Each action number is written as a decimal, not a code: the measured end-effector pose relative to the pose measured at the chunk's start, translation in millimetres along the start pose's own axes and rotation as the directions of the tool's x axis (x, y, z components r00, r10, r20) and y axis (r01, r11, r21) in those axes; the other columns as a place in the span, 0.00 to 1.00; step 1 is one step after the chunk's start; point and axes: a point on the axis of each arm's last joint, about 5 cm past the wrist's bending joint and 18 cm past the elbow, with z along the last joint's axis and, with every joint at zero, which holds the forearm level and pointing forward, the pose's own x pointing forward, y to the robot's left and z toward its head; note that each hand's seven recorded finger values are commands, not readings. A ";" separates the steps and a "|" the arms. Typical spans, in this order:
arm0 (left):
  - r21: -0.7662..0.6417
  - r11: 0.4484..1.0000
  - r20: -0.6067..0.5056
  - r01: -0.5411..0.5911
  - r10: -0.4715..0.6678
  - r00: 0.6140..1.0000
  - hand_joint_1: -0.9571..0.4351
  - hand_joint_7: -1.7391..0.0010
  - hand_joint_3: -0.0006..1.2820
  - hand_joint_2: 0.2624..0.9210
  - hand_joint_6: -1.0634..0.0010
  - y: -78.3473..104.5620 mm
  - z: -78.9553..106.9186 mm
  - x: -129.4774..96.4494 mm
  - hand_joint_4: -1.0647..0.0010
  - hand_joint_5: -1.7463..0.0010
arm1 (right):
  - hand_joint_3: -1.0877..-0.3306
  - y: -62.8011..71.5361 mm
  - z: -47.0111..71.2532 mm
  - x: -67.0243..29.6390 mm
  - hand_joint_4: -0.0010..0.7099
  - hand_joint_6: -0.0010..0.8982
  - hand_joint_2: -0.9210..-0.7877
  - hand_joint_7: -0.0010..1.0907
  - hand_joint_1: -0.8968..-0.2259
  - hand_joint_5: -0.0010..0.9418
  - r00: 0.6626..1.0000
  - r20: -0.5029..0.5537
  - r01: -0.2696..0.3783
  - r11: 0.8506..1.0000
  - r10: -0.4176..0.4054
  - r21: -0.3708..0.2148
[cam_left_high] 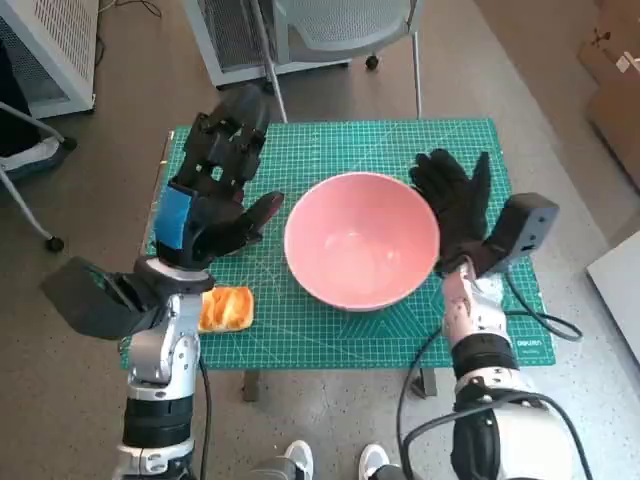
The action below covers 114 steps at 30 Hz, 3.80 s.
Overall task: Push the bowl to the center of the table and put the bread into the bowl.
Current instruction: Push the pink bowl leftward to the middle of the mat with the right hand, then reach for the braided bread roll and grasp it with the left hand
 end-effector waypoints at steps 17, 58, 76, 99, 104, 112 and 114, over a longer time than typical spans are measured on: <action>0.004 1.000 -0.002 -0.031 0.031 1.000 0.51 0.66 0.31 0.84 1.00 3.9 1.8 -4.3 0.93 1.00 | 0.43 -21.8 31.2 1.4 0.36 0.41 0.00 0.00 0.61 0.00 0.984 0.168 -0.050 0.996 0.061 -0.068; 0.849 0.444 -0.376 0.288 0.124 0.918 0.60 0.94 0.01 0.68 0.66 18.5 103.8 -31.0 0.80 1.00 | 0.69 -12.6 104.9 -39.2 0.51 0.48 0.00 0.04 0.50 0.02 0.589 0.696 -0.175 0.905 0.412 -0.388; 0.792 0.373 -0.545 0.483 0.076 0.835 0.59 0.97 0.00 0.67 0.63 14.2 90.4 -43.0 0.80 1.00 | 0.69 -4.3 98.7 -35.9 0.51 0.48 0.00 0.03 0.48 0.01 0.619 0.666 -0.203 0.905 0.415 -0.375; 0.659 0.330 -0.737 0.676 0.103 0.668 0.55 1.00 0.00 0.70 0.62 23.8 54.4 -63.0 0.81 1.00 | 0.70 -2.5 97.7 -35.0 0.53 0.48 0.00 0.02 0.46 0.01 0.625 0.657 -0.225 0.903 0.422 -0.365; 0.618 0.330 -0.776 0.713 0.114 0.620 0.56 1.00 0.01 0.71 0.64 25.0 46.1 -65.1 0.81 1.00 | 0.71 -3.1 96.9 -34.8 0.53 0.48 0.00 0.02 0.46 0.01 0.628 0.655 -0.227 0.903 0.422 -0.364; 0.548 0.342 -0.835 0.763 0.168 0.524 0.58 1.00 0.01 0.73 0.65 29.4 32.7 -65.5 0.83 1.00 | 0.71 -3.9 95.9 -34.4 0.53 0.49 0.00 0.02 0.46 0.01 0.631 0.650 -0.230 0.903 0.423 -0.364; 0.535 0.347 -0.844 0.770 0.182 0.504 0.59 1.00 0.01 0.74 0.66 30.9 29.4 -65.1 0.83 1.00 | 0.71 -3.9 95.8 -34.4 0.53 0.49 0.00 0.02 0.46 0.01 0.632 0.650 -0.231 0.903 0.423 -0.363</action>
